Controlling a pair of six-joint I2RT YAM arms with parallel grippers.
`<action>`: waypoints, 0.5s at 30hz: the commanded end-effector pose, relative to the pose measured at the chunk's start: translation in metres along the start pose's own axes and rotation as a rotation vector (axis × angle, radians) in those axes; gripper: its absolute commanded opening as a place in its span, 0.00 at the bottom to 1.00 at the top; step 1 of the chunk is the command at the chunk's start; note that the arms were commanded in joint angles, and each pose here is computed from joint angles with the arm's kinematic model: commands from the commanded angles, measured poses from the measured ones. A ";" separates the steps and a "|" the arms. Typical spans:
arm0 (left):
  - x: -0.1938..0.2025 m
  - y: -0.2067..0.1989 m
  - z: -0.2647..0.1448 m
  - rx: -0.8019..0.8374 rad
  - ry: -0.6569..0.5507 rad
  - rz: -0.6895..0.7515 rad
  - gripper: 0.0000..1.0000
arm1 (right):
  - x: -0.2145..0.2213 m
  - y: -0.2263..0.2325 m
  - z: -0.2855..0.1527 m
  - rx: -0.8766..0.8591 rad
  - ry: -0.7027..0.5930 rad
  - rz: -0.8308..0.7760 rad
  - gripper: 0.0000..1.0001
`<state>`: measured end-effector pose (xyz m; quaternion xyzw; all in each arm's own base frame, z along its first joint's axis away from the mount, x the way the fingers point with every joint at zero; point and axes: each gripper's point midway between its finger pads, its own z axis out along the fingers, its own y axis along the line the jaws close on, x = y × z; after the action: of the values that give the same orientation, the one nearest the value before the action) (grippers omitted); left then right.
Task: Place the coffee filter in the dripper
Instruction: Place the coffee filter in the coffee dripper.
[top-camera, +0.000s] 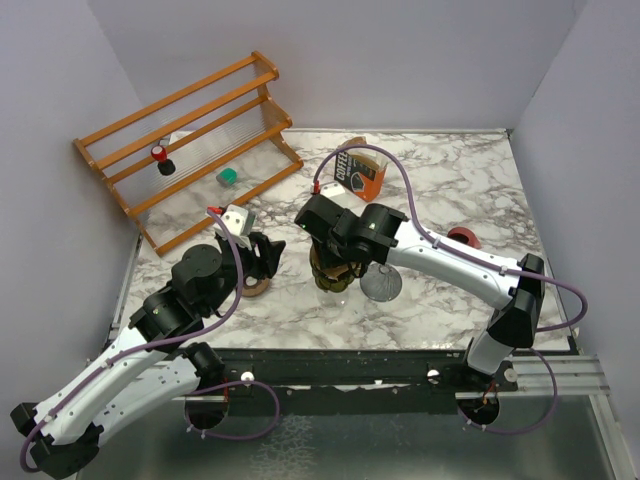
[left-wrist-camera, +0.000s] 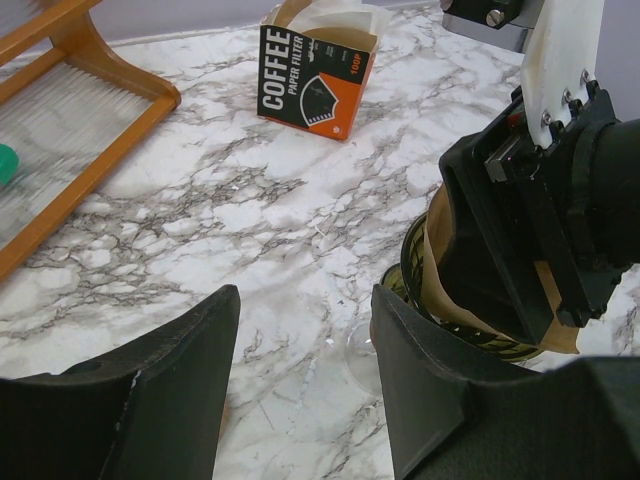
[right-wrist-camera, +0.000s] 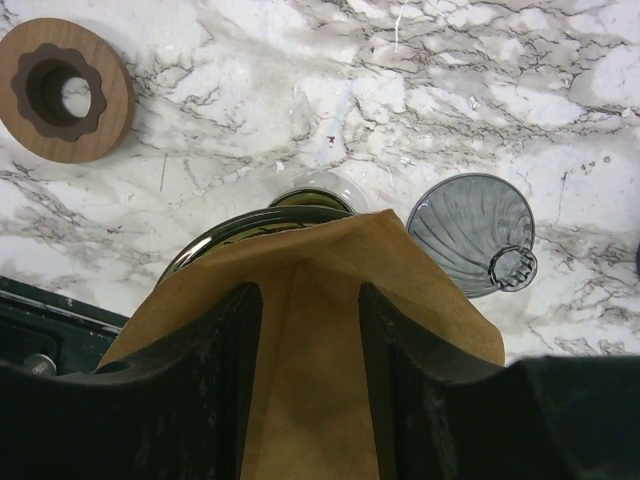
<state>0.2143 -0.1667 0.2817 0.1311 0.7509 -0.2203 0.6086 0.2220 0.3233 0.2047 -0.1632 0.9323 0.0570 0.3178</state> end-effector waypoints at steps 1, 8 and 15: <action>0.002 0.004 -0.001 -0.019 -0.006 0.006 0.57 | -0.002 -0.006 -0.008 0.006 -0.005 0.000 0.49; 0.002 0.004 0.000 -0.018 -0.005 0.007 0.57 | 0.006 -0.009 0.001 0.032 0.010 -0.014 0.49; 0.002 0.004 0.000 -0.016 -0.004 0.007 0.57 | 0.016 -0.009 0.014 0.048 0.036 -0.028 0.48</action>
<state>0.2143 -0.1667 0.2815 0.1312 0.7510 -0.2202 0.6085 0.2196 0.3183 0.1934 -0.1676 0.9352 0.0446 0.3088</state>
